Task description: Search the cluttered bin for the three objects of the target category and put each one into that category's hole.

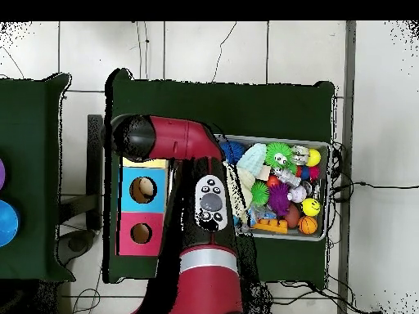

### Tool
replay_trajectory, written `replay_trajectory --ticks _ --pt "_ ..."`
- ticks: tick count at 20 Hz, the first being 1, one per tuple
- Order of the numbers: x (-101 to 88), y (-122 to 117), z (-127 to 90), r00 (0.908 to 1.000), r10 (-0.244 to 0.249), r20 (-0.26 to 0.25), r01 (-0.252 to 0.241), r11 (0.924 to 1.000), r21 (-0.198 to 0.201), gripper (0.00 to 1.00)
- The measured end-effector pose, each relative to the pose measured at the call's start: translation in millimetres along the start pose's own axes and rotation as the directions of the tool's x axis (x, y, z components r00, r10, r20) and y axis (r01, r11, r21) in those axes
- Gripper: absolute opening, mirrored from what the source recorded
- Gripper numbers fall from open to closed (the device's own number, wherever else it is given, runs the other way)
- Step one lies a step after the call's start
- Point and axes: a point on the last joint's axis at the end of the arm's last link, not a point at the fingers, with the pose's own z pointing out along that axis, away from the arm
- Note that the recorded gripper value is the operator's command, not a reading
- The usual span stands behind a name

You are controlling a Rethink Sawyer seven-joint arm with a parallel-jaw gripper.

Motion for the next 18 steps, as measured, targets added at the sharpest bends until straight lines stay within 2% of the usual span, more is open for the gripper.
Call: replay_trajectory --ticks 11,18 --pt "3.2 2 -2 0.9995 -0.030 0.005 0.030 0.9995 0.012 0.00" --pt "17.4 3 1 0.9993 -0.031 -0.023 0.031 0.9995 0.011 0.00"
